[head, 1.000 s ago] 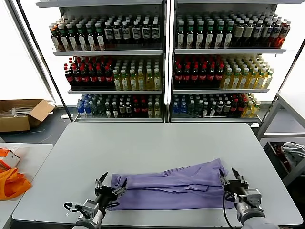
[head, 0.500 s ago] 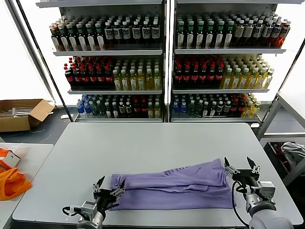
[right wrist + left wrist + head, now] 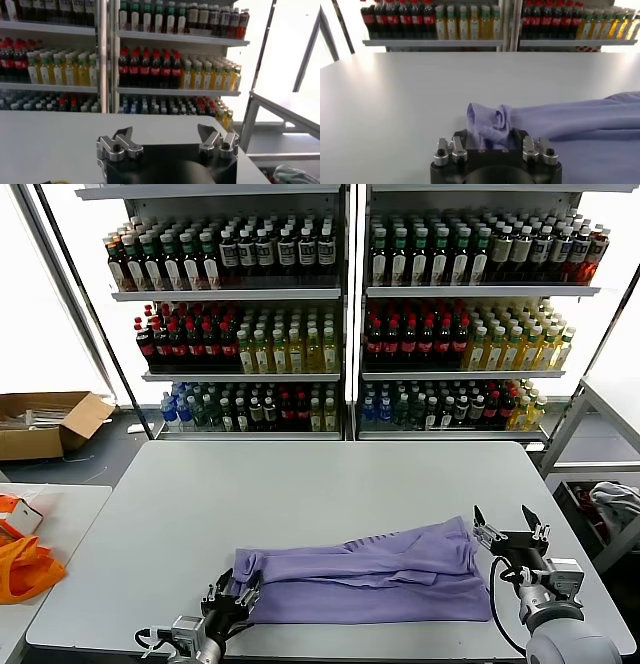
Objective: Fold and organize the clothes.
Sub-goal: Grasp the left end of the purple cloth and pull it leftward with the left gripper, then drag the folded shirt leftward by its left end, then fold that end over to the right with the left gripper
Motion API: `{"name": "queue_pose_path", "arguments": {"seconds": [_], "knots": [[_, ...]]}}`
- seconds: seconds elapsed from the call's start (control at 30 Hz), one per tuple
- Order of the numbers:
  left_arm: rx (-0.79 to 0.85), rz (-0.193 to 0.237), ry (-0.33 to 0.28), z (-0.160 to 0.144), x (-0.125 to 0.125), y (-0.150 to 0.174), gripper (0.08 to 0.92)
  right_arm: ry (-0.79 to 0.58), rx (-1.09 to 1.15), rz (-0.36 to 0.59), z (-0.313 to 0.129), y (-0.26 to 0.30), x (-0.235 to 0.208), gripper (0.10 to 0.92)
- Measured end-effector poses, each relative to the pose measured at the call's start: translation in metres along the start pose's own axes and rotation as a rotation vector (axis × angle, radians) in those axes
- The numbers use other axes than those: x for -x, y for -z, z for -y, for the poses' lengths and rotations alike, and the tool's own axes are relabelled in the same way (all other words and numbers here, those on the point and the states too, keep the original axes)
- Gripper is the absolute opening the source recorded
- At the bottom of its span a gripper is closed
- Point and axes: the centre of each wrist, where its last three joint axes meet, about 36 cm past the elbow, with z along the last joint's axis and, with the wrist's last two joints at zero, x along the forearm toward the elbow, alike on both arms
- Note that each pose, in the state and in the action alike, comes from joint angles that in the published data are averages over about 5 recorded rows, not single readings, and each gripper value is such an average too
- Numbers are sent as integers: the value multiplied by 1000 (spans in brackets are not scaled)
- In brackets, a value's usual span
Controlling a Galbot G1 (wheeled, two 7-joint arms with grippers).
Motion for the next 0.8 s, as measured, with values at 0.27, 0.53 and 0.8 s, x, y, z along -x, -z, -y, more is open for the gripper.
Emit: {"name": "queue_pose_path", "arguments": {"seconds": [0.27,0.53,0.8], "knots": [[-19,-11,-13,1,1,-3,291,-1,6,5,1,0,2,823],[-17,5,7,-7,1,2,99,1,12,7,1,1,8,823],[2,55,62,-31,-7,19,93,10,15,20,-1,4,17,823]]}}
